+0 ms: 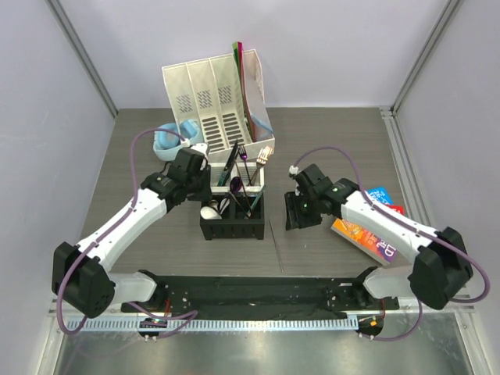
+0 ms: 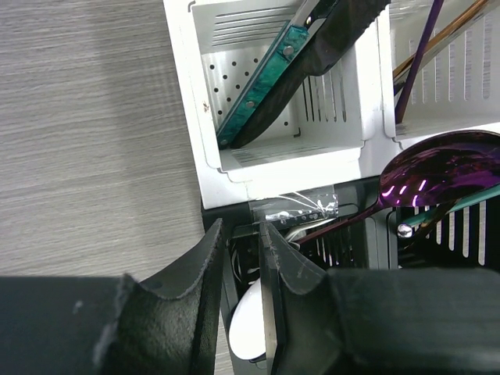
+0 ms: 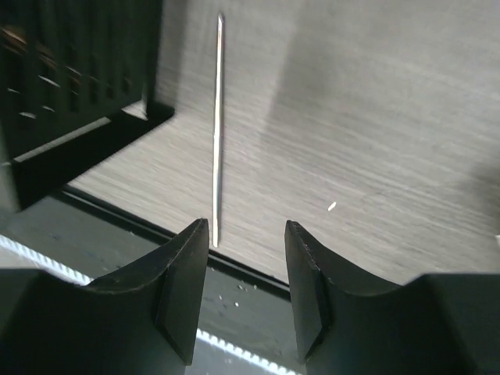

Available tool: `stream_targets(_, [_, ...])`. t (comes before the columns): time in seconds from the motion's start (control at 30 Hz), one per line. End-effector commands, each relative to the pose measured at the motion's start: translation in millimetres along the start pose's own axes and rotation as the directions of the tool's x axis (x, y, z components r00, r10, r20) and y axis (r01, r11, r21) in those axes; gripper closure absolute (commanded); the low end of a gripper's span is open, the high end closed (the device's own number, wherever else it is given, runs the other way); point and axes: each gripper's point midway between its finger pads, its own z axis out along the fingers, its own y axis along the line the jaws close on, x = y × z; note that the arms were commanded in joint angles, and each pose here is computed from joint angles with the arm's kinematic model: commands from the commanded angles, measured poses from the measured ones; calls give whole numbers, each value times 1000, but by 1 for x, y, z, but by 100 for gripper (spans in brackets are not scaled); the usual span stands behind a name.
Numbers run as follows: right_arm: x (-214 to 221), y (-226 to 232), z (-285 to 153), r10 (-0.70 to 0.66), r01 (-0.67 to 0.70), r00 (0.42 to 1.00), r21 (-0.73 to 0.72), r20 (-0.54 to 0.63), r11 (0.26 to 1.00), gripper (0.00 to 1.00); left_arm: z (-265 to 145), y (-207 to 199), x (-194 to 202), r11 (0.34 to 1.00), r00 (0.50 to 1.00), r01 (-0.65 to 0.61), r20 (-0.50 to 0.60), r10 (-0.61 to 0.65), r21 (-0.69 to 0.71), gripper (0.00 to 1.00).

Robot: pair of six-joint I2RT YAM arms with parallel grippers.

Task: Sort the eating utensils into containers
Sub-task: Place the chopstick in the storage box, then pick up the chopstick from the center of the board.

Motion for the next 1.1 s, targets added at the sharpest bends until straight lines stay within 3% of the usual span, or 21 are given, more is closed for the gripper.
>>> stream_targets(0.0, [2, 14, 8, -49, 46, 997, -67, -59, 997, 51, -5, 0, -14, 1000, 999, 2, 39, -1, -13, 75])
stream_targets(0.17, [-6, 24, 22, -86, 76, 993, -109, -84, 991, 51, -9, 10, -9, 998, 999, -2, 43, 4, -55, 75])
stream_targets(0.43, [18, 25, 65, -144, 124, 960, -95, -242, 988, 53, -18, 19, -13, 997, 995, 28, 93, -21, -77, 72])
stream_targets(1.07, [17, 12, 99, -152, 167, 941, 24, -301, 986, 58, -20, 37, -8, 991, 995, 35, 94, -23, -130, 72])
